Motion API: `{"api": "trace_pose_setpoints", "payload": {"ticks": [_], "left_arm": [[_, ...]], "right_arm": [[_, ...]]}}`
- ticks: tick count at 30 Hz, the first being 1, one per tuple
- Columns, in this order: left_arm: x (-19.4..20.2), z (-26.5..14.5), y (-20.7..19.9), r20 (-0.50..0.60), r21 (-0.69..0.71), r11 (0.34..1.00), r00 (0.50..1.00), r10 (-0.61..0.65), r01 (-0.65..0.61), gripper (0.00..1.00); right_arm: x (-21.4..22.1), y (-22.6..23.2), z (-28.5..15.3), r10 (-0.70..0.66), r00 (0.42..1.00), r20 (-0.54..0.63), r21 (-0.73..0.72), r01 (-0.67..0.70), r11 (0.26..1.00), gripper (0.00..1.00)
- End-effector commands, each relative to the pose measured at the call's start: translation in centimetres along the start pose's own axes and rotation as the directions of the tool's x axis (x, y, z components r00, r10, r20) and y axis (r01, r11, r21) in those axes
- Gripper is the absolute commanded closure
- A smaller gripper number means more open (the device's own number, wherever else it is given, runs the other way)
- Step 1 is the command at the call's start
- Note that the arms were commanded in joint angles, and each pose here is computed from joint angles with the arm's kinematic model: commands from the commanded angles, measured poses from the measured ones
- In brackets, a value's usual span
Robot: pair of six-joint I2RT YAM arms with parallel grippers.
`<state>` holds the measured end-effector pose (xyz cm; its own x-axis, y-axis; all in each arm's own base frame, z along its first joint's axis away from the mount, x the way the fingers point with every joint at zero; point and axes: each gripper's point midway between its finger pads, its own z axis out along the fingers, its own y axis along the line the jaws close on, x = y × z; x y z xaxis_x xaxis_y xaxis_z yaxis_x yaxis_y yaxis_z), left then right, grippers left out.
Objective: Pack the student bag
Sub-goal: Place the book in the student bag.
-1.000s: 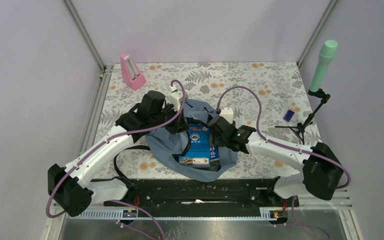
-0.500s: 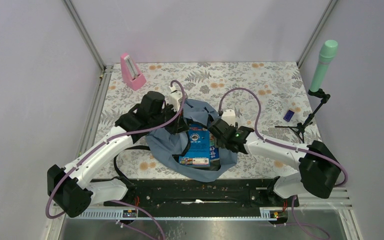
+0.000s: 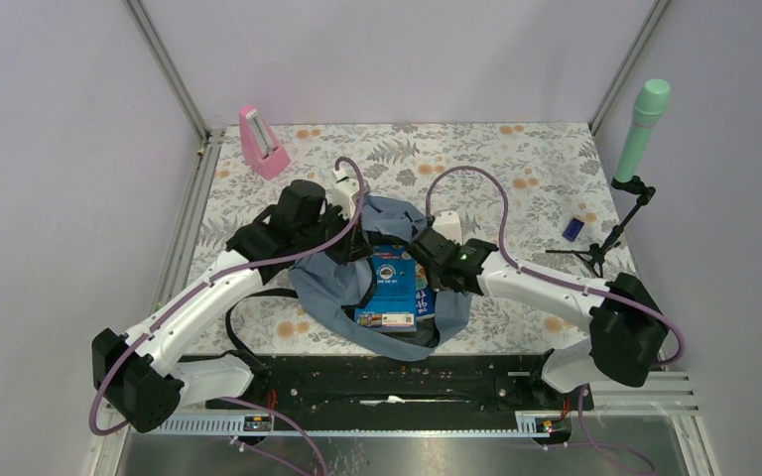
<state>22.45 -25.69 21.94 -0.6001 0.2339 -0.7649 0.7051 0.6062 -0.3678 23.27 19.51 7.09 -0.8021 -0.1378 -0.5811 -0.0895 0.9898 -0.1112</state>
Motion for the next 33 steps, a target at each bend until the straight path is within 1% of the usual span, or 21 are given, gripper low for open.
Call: {"api": "trace_pose_setpoints", "payload": {"ticks": [1,3,5,7,9,11,12,16,17,19,20,21,22,24,25,27,28,29,31,33], "left_arm": [[-7.4,-2.5,-1.2,0.215,-0.009,0.999,0.975,0.053,-0.052,1.00],[-9.2,-3.6,-1.2,0.254,-0.033,0.998,0.965,0.065,-0.059,1.00],[-10.9,-4.9,-1.4,0.291,-0.057,0.995,0.952,0.094,-0.081,1.00],[-11.9,-5.9,-1.8,0.312,-0.074,0.992,0.942,0.125,-0.107,1.00],[-12.2,-6.5,-2.5,0.309,-0.056,0.988,0.938,0.157,-0.147,1.00],[-11.7,-6.2,-3.0,0.282,-0.014,0.985,0.945,0.167,-0.170,1.00],[-11.1,-5.7,-3.1,0.263,0.008,0.986,0.951,0.161,-0.169,1.00],[-7.1,-2.6,-3.3,0.137,0.107,0.985,0.983,0.121,-0.136,1.00],[-6.2,-1.9,-3.3,0.107,0.117,0.985,0.988,0.113,-0.125,1.00],[-4.6,-0.6,-3.5,0.047,0.135,0.986,0.995,0.091,-0.097,1.00],[-3.8,-0.1,-3.8,0.021,0.151,0.984,0.996,0.088,-0.090,1.00],[-3.0,0.4,-4.2,-0.004,0.170,0.982,0.996,0.085,-0.083,1.00],[-2.5,0.7,-4.6,-0.022,0.188,0.979,0.996,0.086,-0.081,0.92],[-1.6,0.9,-5.6,-0.048,0.241,0.967,0.994,0.094,-0.080,0.53],[-1.6,0.7,-5.9,-0.043,0.257,0.963,0.994,0.097,-0.083,0.34],[-2.3,-0.1,-6.5,0.008,0.268,0.957,0.994,0.109,-0.107,0.16],[-3.0,-0.7,-6.8,0.053,0.267,0.955,0.991,0.119,-0.129,0.09],[-3.4,-1.3,-7.0,0.086,0.262,0.955,0.989,0.121,-0.140,0.04],[-4.5,-2.5,-7.3,0.160,0.244,0.956,0.979,0.126,-0.163,0.01],[-5.0,-3.6,-7.2,0.203,0.220,0.963,0.973,0.108,-0.153,0.01]], "right_arm": [[-6.4,-0.3,-6.5,-0.020,0.991,0.131,-0.067,0.029,0.997,1.00],[-8.9,0.2,-9.4,-0.007,0.986,0.168,-0.143,0.031,0.989,1.00],[-10.6,1.0,-11.8,0.026,0.987,0.157,-0.261,0.016,0.965,1.00],[-11.2,2.0,-13.5,0.059,0.992,0.111,-0.390,-0.011,0.921,1.00],[-11.2,2.5,-14.2,0.094,0.994,0.062,-0.470,-0.054,0.881,1.00],[-10.7,2.3,-13.7,0.105,0.994,0.042,-0.479,-0.072,0.875,1.00],[-10.0,1.8,-12.7,0.106,0.994,0.034,-0.454,-0.079,0.888,1.00],[-8.3,0.8,-9.5,0.150,0.989,0.011,-0.400,-0.133,0.907,1.00],[-8.0,0.5,-8.7,0.163,0.987,0.009,-0.381,-0.147,0.913,0.97],[-7.3,-0.3,-7.5,0.175,0.985,0.015,-0.332,-0.160,0.930,0.87],[-7.0,-0.9,-7.1,0.181,0.983,0.022,-0.304,-0.165,0.938,0.80],[-6.9,-1.4,-6.9,0.184,0.982,0.034,-0.283,-0.168,0.944,0.70],[-6.8,-2.0,-6.9,0.190,0.981,0.049,-0.262,-0.171,0.950,0.62],[-6.8,-3.1,-7.2,0.200,0.976,0.088,-0.238,-0.175,0.955,0.46],[-7.0,-3.8,-7.7,0.211,0.971,0.115,-0.231,-0.180,0.956,0.39],[-6.8,-5.4,-8.5,0.229,0.961,0.157,-0.203,-0.195,0.960,0.31],[-6.6,-6.3,-8.8,0.234,0.956,0.177,-0.182,-0.201,0.963,0.26],[-6.6,-6.8,-9.4,0.245,0.949,0.199,-0.184,-0.210,0.960,0.23],[-6.5,-7.8,-10.5,0.263,0.934,0.242,-0.197,-0.218,0.956,0.20],[-6.7,-8.3,-11.9,0.273,0.920,0.282,-0.235,-0.210,0.949,0.20]]}}
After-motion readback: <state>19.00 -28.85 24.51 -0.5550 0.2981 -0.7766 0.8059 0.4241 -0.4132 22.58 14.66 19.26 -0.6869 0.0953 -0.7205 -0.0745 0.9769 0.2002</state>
